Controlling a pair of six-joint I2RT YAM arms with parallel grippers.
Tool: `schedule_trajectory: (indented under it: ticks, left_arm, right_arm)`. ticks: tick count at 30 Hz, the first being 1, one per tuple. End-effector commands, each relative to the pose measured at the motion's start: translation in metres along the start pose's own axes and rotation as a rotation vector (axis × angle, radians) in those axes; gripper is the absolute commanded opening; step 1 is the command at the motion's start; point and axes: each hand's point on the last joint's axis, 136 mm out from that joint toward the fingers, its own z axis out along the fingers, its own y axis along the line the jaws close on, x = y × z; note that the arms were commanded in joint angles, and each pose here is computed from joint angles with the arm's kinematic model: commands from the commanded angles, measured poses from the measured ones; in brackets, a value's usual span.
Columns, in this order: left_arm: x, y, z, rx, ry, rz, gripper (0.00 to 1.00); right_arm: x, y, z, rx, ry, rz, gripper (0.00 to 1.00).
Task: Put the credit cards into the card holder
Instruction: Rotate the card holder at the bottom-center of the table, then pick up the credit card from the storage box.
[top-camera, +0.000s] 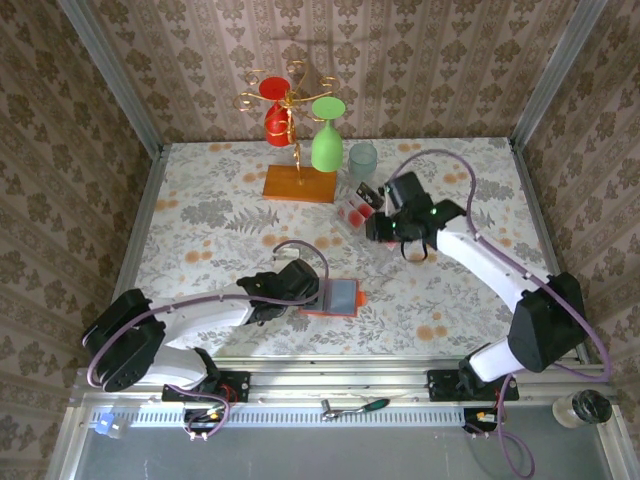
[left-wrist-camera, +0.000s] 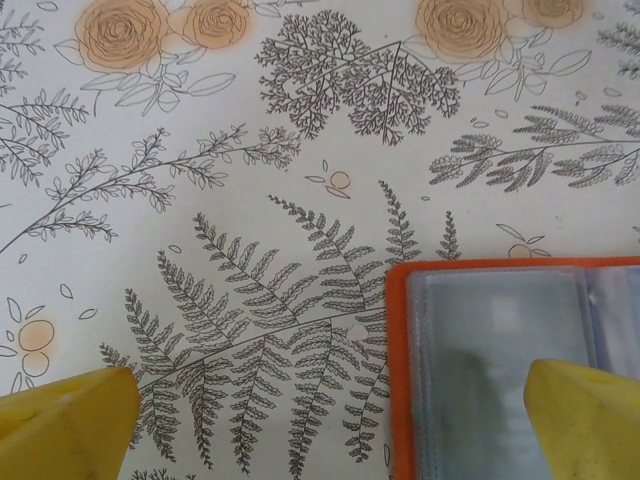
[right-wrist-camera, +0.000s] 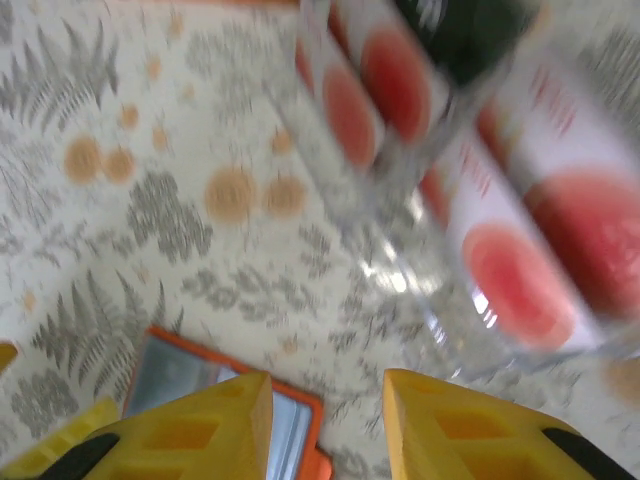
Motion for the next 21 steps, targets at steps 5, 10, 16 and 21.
schedule_trajectory:
  ticks: [5, 10, 16, 21]
  left_arm:
    - [-0.006, 0.010, -0.007, -0.020, -0.028, -0.021, 1.00]
    - [-0.007, 0.012, -0.008, -0.019, -0.029, -0.027, 1.00]
    - [-0.006, 0.014, -0.007, -0.021, -0.026, -0.029, 1.00]
    - [-0.006, 0.014, -0.006, -0.020, -0.023, -0.032, 1.00]
  right_arm:
    - [-0.014, -0.027, 0.016, 0.195, 0.122, -0.166, 0.36]
    - [-0.013, -0.042, 0.033, 0.278, 0.178, -0.222, 0.34]
    - [-0.010, -0.055, 0.047, 0.347, 0.212, -0.264, 0.31]
    - [-0.007, -0.061, 0.055, 0.371, 0.230, -0.278, 0.31]
